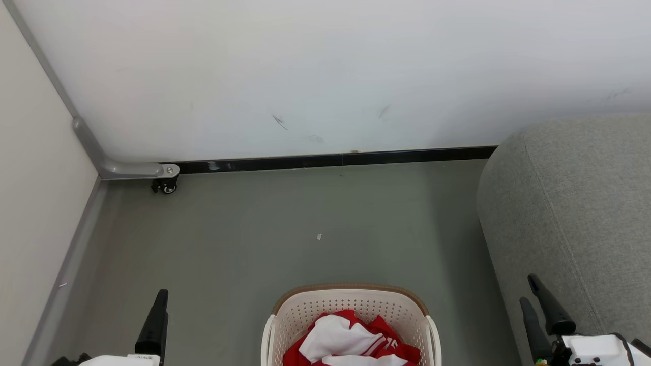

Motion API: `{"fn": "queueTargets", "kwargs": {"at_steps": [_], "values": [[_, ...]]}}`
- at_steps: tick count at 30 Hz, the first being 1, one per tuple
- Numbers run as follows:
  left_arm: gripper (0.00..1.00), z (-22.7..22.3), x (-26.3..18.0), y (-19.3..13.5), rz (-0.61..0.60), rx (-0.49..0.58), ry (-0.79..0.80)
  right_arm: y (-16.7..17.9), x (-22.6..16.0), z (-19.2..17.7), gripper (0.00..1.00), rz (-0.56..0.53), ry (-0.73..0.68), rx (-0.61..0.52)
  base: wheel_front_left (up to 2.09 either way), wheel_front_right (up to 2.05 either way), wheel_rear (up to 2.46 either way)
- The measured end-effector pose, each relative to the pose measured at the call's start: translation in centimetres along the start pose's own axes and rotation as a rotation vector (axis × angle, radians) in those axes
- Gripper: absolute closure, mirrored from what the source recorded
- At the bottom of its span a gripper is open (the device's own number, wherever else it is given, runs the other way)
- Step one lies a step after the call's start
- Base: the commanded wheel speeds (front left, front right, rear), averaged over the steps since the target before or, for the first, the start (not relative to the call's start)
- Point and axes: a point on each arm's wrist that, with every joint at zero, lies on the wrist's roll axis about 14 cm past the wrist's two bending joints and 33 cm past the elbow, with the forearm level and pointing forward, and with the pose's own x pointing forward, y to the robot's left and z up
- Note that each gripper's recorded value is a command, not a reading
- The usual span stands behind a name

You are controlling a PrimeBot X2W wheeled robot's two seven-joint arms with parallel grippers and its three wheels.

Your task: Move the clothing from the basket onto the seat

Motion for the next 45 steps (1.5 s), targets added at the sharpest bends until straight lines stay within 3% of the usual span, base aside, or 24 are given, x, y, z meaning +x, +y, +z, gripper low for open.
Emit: {"fn": "queueTargets", "kwargs": {"at_steps": [14,45], "values": [[0.00,0.1,0.5,-1.7,-0.042,0.181,-0.023,1.0,0.4,0.5,0.00,0.028,-0.033,-0.181,0.00,0.00,0.00],[0.00,-2.2,0.4,-5.2,-0.136,0.875,-0.047,4.1,0.4,-0.1,0.00,0.142,-0.068,-0.742,0.00,0.00,0.00]]}}
